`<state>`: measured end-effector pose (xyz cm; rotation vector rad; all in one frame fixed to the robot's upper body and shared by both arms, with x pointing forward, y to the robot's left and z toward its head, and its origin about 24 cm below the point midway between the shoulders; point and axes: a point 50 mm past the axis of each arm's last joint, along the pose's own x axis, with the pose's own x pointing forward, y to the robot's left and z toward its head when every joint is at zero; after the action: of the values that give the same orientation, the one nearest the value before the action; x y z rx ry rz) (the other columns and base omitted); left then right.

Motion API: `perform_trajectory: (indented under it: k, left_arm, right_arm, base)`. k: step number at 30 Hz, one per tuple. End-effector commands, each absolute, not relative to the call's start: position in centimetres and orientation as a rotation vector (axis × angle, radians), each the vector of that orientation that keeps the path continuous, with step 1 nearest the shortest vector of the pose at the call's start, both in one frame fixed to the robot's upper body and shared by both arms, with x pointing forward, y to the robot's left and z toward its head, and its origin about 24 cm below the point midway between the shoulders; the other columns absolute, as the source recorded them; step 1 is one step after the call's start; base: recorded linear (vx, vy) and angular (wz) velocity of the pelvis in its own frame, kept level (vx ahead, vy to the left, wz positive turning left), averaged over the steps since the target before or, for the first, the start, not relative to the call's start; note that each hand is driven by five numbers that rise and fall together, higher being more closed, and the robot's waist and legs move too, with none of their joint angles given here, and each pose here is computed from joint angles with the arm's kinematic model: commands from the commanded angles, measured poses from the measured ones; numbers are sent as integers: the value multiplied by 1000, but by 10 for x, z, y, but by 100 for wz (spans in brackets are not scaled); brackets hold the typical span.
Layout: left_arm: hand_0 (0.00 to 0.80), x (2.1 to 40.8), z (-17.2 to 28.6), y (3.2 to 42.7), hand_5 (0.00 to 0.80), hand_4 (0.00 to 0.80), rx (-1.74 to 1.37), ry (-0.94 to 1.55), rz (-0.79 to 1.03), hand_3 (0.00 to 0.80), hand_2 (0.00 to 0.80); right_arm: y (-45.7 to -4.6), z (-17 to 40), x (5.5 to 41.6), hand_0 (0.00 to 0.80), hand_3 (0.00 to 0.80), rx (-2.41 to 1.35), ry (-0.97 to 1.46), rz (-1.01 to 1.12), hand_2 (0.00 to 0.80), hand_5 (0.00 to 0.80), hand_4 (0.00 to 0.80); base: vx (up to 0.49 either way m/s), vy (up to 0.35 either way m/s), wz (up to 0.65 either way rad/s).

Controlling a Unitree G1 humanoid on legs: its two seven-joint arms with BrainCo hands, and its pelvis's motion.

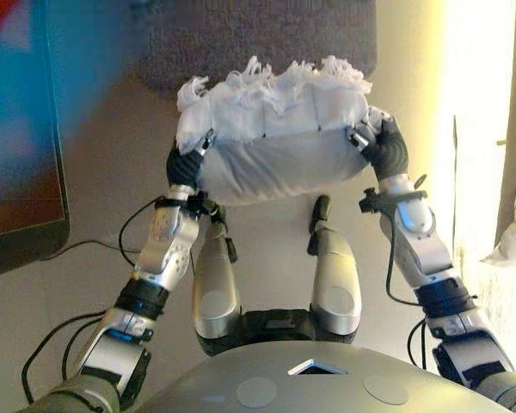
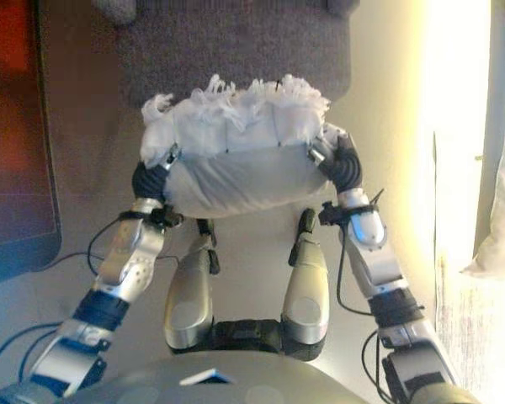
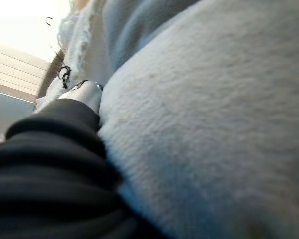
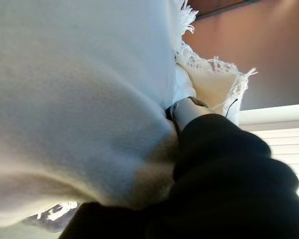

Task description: Pick up the cushion and take it to the sofa

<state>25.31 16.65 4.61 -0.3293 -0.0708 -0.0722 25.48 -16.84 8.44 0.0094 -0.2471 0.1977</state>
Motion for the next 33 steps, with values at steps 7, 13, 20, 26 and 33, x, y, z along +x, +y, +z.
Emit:
perform_trajectory:
  k: [7, 13, 20, 26, 33]
  left_arm:
    - [800, 227, 84, 153, 800, 800, -408, -321, -199, 800, 800]
    - [800, 220, 82, 157, 800, 800, -401, -296, -192, 800, 800]
    - [800, 217, 86, 164, 800, 800, -388, -325, -199, 800, 800]
    - [800, 220, 87, 163, 800, 800, -387, -310, -202, 800, 800]
    - [800, 224, 92, 166, 800, 800, -369, -328, -209, 800, 800]
  right_arm:
    - [-150, 103, 223, 800, 800, -16, -394, 305, 800, 800, 800]
    - [-152, 95, 216, 800, 800, -5, -335, 308, 800, 800, 800]
    - [-154, 97, 211, 800, 800, -9, -367, 312, 800, 800, 800]
    - [-151, 99, 215, 800, 800, -4, -372, 295, 800, 800, 800]
    - [-149, 104, 217, 800, 800, 18, -398, 286, 800, 800, 800]
  base:
    - [104, -5, 7]
    - [-10, -6, 5]
    - [0, 0, 0]
    - [1, -6, 0]
    - [-32, -88, 0]
